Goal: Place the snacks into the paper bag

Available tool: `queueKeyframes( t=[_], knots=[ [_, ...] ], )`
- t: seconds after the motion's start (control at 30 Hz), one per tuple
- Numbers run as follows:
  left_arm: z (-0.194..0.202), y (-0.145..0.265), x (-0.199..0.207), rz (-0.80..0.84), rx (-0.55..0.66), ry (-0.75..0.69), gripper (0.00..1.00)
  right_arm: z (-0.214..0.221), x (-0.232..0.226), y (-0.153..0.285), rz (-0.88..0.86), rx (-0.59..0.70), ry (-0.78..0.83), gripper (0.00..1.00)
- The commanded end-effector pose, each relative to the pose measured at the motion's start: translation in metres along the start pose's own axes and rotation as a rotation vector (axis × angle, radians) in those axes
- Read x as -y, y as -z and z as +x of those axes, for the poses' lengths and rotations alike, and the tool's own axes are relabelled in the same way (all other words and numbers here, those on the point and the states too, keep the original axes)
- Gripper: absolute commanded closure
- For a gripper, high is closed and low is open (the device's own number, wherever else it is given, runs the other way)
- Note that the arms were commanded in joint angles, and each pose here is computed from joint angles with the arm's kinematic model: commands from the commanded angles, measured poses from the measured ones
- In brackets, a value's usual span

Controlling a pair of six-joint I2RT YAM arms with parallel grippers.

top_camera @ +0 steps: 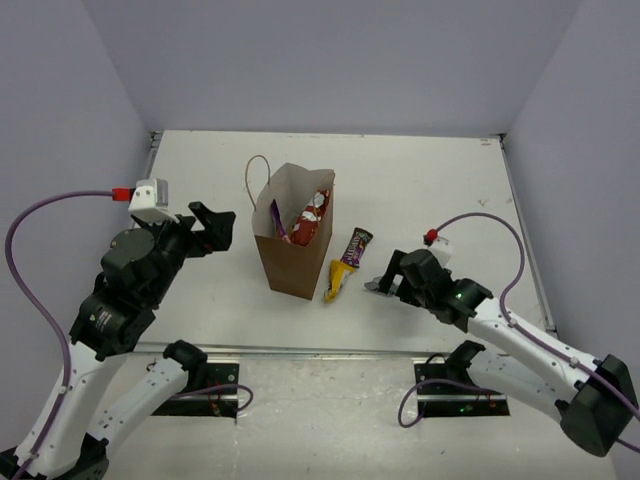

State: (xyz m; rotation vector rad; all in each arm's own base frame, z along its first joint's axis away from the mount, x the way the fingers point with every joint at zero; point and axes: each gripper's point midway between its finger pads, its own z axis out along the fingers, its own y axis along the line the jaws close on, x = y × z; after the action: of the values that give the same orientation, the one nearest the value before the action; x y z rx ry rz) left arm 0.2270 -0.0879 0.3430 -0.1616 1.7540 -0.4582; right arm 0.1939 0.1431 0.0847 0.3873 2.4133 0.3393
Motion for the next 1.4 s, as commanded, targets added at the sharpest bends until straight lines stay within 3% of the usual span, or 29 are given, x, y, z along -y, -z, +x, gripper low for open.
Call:
queueKeyframes(
  t=[0.0, 0.27, 0.5, 0.73, 0.83, 0.87, 0.93, 0.97, 1.0, 1.23, 1.37],
  knots=[
    [-0.006, -0.002, 0.006, 0.028, 0.026, -0.01, 0.0, -0.017, 0.009, -0.011, -0.012, 0.034, -0.049, 0.01],
    [-0.004, -0.006, 0.007, 0.03, 0.02, -0.01, 0.0, -0.018, -0.011, -0.028, -0.135, -0.084, -0.15, 0.01],
    [-0.005, -0.008, 0.007, 0.029, 0.02, -0.014, 0.0, -0.001, -0.024, -0.036, -0.252, -0.227, -0.367, 0.01],
    [-0.004, -0.01, 0.008, 0.03, 0.02, -0.014, 0.0, 0.011, -0.017, -0.05, -0.213, -0.24, -0.535, 0.01],
    [-0.004, -0.01, 0.007, 0.027, 0.021, -0.014, 0.0, 0.009, -0.017, -0.055, -0.199, -0.237, -0.547, 0.24],
    [-0.004, -0.01, 0.007, 0.026, 0.022, -0.014, 0.0, 0.006, -0.018, -0.056, -0.2, -0.23, -0.547, 0.43],
    [-0.005, -0.009, 0.007, 0.026, 0.023, -0.014, 0.0, 0.003, -0.018, -0.057, -0.196, -0.219, -0.544, 0.67],
    [-0.005, -0.009, 0.007, 0.026, 0.025, -0.013, 0.0, 0.002, -0.019, -0.056, -0.201, -0.213, -0.535, 0.93],
    [-0.005, -0.009, 0.006, 0.025, 0.024, -0.015, 0.0, 0.001, -0.02, -0.055, -0.209, -0.211, -0.527, 1.0],
    [-0.005, -0.008, 0.006, 0.024, 0.024, -0.015, 0.0, -0.023, -0.037, -0.013, -0.342, -0.112, -0.416, 1.0],
    [-0.006, -0.007, 0.006, 0.024, 0.028, -0.015, 0.0, -0.045, -0.076, 0.049, -0.528, -0.016, -0.251, 1.0]
  ],
)
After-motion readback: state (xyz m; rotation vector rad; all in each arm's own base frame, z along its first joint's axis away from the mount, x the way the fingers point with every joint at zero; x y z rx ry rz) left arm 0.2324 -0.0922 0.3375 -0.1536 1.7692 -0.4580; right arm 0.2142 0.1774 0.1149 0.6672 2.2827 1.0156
